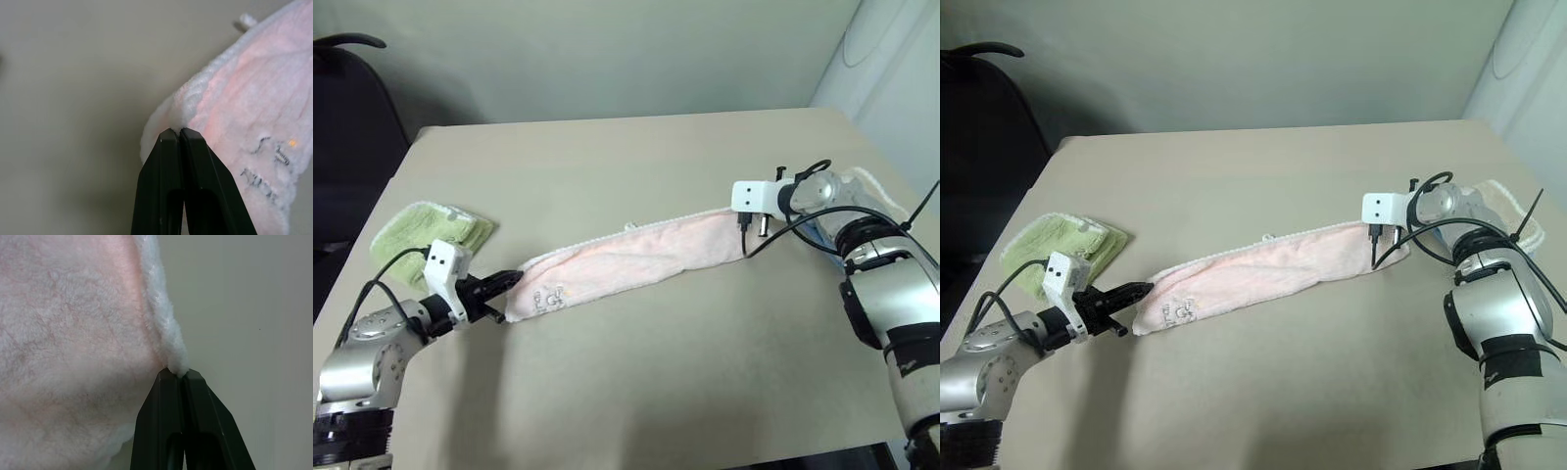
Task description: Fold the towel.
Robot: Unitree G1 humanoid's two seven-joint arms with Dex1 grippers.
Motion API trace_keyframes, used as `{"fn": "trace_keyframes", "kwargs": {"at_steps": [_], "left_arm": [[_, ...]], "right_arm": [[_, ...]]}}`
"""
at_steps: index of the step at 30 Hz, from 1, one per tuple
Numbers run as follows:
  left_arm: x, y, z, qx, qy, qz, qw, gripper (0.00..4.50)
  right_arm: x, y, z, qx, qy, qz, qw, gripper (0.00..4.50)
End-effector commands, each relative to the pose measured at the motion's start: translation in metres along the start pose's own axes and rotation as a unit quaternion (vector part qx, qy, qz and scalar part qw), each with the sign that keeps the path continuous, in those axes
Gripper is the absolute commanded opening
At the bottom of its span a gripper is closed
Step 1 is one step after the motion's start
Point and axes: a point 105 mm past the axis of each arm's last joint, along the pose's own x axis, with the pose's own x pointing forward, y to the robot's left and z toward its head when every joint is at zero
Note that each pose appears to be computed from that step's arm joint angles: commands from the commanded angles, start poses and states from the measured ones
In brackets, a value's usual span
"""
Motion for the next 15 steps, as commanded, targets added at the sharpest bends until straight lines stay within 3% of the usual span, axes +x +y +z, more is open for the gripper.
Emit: {"fn": "trace_keyframes", "kwargs": {"at_steps": [1, 12, 13, 15], "left_arm": [[0.001, 0.005, 0.005, 0.009, -0.011, 0.009, 1.000, 0.64], [-0.008, 0.012, 0.004, -0.009, -0.023, 0.025, 0.999, 4.40], [-0.010, 0.014, 0.006, 0.002, -0.025, 0.037, 0.999, 4.50], [-0.016, 0.018, 0.009, 0.016, -0.030, 0.055, 0.998, 4.50]], "right_arm": [[-0.003, -0.006, 0.000, -0.001, -0.001, -0.014, 1.000, 0.45], [-0.012, -0.018, -0.006, -0.031, 0.004, -0.061, 0.998, 3.97], [-0.016, -0.025, -0.008, -0.042, 0.009, -0.082, 0.996, 4.31], [-0.022, -0.034, -0.010, -0.054, 0.014, -0.110, 0.992, 4.49]]}}
